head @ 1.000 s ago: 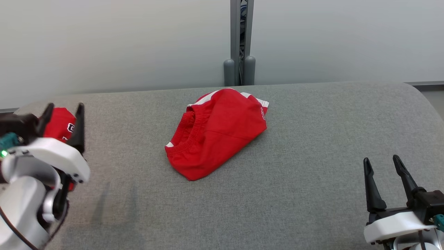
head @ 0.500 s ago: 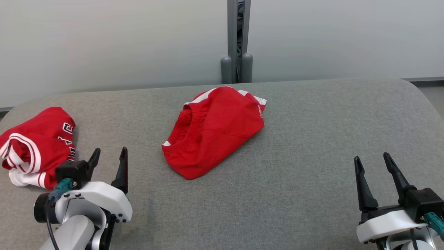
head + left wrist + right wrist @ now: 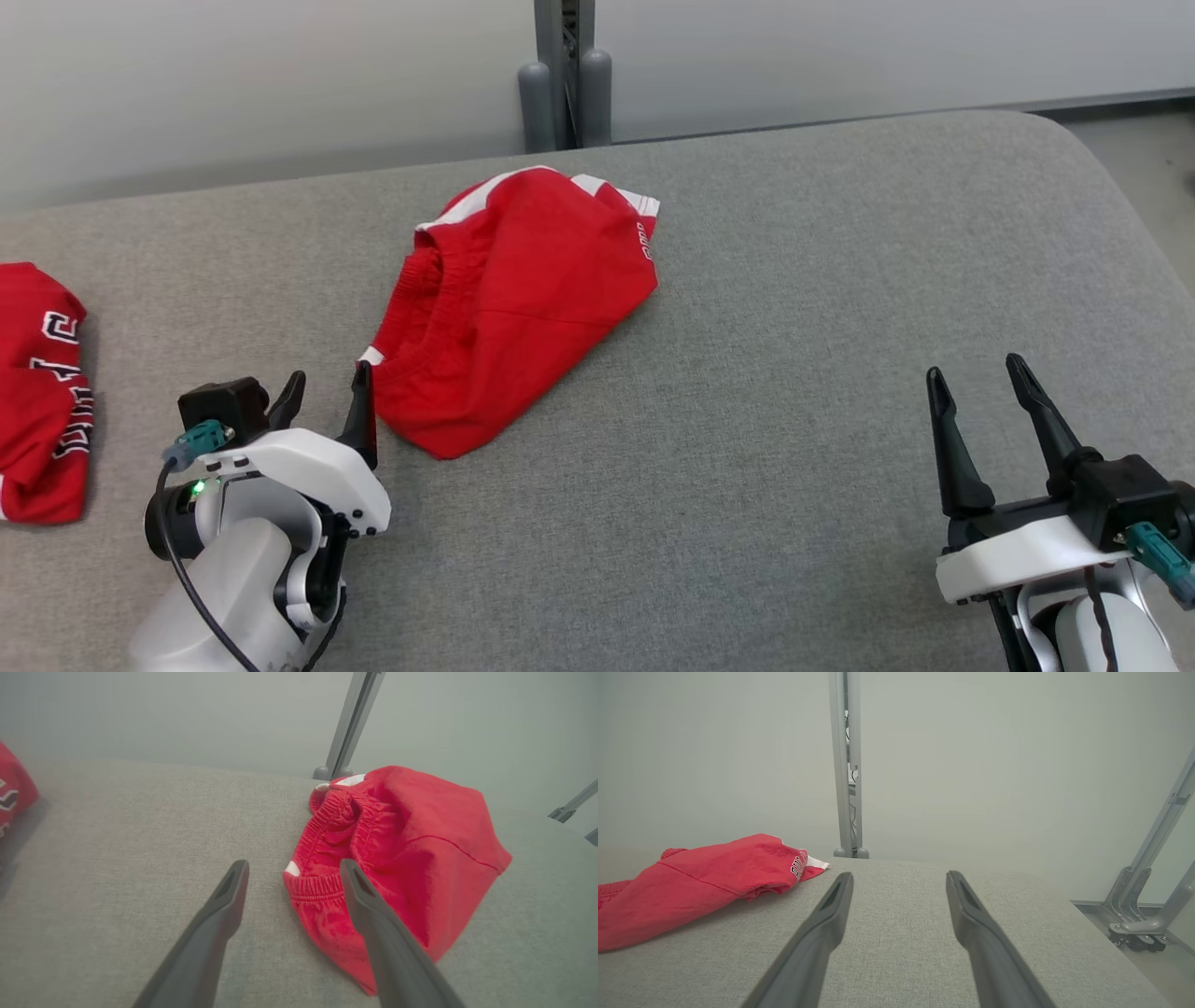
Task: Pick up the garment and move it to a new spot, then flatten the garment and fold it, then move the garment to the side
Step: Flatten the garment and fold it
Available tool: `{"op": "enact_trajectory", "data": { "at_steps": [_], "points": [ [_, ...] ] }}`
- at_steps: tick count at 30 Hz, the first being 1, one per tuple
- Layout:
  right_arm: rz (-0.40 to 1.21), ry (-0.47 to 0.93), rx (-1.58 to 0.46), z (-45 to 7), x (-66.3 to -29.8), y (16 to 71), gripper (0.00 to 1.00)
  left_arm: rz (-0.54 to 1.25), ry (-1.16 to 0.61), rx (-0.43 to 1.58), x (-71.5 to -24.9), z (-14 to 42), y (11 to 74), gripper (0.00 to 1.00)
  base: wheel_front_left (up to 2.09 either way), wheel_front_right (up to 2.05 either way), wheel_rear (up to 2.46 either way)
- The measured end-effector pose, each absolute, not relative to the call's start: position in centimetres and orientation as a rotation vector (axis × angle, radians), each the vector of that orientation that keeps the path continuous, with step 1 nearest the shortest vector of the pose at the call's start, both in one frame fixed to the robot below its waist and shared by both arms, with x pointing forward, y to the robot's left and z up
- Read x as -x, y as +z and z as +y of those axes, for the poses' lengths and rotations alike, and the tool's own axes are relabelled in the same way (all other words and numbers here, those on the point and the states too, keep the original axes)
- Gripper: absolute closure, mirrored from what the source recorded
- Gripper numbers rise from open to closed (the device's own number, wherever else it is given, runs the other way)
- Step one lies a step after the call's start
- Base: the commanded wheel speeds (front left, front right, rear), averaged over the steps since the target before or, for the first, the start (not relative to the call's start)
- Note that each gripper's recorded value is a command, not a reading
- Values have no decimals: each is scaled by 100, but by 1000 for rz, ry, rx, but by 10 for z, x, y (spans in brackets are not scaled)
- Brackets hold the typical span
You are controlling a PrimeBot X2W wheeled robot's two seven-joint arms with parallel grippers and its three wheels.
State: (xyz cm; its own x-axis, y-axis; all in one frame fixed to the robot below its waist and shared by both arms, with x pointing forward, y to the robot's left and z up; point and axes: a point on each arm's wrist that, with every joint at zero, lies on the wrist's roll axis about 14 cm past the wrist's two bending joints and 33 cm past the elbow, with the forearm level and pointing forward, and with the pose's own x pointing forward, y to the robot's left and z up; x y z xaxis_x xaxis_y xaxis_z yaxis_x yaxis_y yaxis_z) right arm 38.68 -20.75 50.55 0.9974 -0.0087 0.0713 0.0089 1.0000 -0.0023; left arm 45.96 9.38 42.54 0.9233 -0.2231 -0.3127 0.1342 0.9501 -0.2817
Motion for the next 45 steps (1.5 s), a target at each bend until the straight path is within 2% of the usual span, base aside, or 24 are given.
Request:
{"op": "enact_trajectory", "data": {
  "at_steps": [10, 14, 15, 16, 17, 25, 32, 45],
  "points": [
    [-10, -72, 16, -230, -389, 486, 0, 541, -183, 294, -476, 73, 367, 0, 0, 0, 0],
    [-3, -84, 15, -234, -389, 484, 0, 563, -203, 333, -479, 63, 362, 0, 0, 0, 0],
    [-4, -85, 15, -234, -389, 484, 0, 560, -211, 334, -481, 61, 363, 19, 0, 0, 0],
    [-4, -85, 15, -234, -389, 484, 0, 560, -211, 334, -481, 61, 363, 56, 0, 0, 0],
    [-4, -86, 15, -234, -389, 484, 0, 558, -218, 333, -481, 60, 363, 100, 0, 0, 0],
    [-7, -83, 9, -233, -391, 484, 0, 415, -269, 265, -506, 50, 396, 100, 0, 0, 0],
    [-16, -73, -1, -229, -393, 486, 0, 168, -323, 212, -543, 34, 475, 100, 0, 0, 0],
    [-29, -89, -10, -234, -388, 492, 0, -107, -638, 206, -518, -69, 570, 100, 0, 0, 0]
  ]
}}
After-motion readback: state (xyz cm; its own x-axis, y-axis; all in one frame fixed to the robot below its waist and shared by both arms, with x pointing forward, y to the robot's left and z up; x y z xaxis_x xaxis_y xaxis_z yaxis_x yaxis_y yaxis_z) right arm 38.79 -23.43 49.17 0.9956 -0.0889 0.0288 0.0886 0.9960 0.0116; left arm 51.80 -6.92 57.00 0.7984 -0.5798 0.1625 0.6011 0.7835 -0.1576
